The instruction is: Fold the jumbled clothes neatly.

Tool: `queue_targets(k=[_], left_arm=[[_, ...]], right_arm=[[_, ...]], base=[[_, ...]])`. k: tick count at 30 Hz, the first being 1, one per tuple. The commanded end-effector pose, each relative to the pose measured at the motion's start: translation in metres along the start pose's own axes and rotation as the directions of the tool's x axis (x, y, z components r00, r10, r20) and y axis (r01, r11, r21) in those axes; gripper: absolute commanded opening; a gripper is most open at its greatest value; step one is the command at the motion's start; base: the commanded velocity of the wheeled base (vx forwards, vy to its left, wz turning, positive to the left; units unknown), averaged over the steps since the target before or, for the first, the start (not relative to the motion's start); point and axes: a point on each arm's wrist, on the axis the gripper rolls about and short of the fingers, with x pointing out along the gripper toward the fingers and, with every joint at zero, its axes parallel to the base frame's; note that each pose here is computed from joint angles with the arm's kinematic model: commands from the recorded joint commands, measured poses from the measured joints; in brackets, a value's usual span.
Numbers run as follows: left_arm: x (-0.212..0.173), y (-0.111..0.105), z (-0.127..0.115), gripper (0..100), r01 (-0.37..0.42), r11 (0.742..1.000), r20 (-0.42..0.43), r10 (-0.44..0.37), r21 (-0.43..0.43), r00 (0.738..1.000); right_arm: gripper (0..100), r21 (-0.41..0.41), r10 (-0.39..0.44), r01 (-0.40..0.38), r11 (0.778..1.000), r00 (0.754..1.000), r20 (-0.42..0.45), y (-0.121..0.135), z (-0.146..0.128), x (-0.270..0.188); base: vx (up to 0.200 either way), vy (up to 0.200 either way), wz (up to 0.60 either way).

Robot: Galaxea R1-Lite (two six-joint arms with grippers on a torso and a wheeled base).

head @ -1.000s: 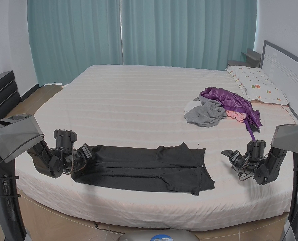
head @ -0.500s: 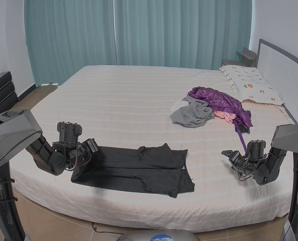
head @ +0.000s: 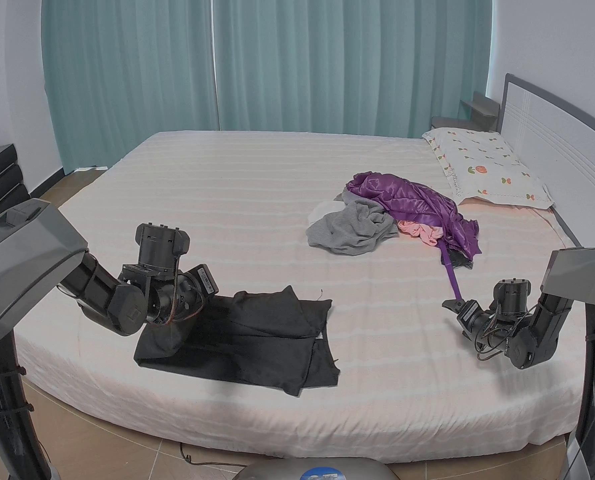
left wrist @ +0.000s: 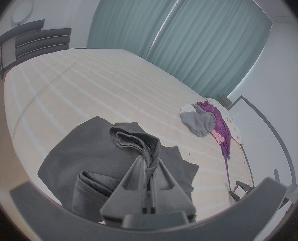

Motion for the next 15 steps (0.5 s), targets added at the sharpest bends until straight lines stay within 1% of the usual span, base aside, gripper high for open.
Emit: queue_targets(k=[1,3,5,8,12,15], left_arm=[[-0.001,-0.018,-0.003,0,0.031,0.999,-0.004,-0.03,0.021,1.0],[0.0,-0.025,-0.005,0,0.031,0.999,-0.003,-0.031,0.029,1.0],[0.005,-0.031,-0.012,0,0.023,0.999,-0.019,-0.022,0.044,1.0],[0.009,-0.036,-0.018,0,0.027,0.998,-0.026,-0.026,0.054,0.999],[0.015,-0.045,-0.033,0,0.038,0.997,-0.054,-0.035,0.063,0.998],[0.022,-0.048,-0.042,0,0.016,0.997,-0.051,-0.012,0.077,0.999]], right_arm=[[100,0.0,-0.001,0.001,1.0,1.0,-0.002,0.0,-0.001,0.0],[100,0.0,-0.001,0.001,1.0,1.0,-0.002,0.0,-0.001,0.0],[100,0.0,-0.001,0.001,1.0,1.0,-0.002,0.0,-0.001,0.0],[100,0.0,-0.001,0.001,1.0,1.0,-0.002,0.0,-0.001,0.0],[100,-0.002,-0.002,0.002,1.0,1.0,-0.001,0.0,-0.001,0.0],[100,-0.002,-0.002,0.002,1.0,1.0,-0.003,-0.001,-0.001,0.001]], base=[[0.0,-0.2,0.0],[0.0,-0.2,0.0],[0.0,-0.2,0.0],[0.0,0.0,0.0],[0.0,0.0,0.0],[0.0,0.0,0.0]])
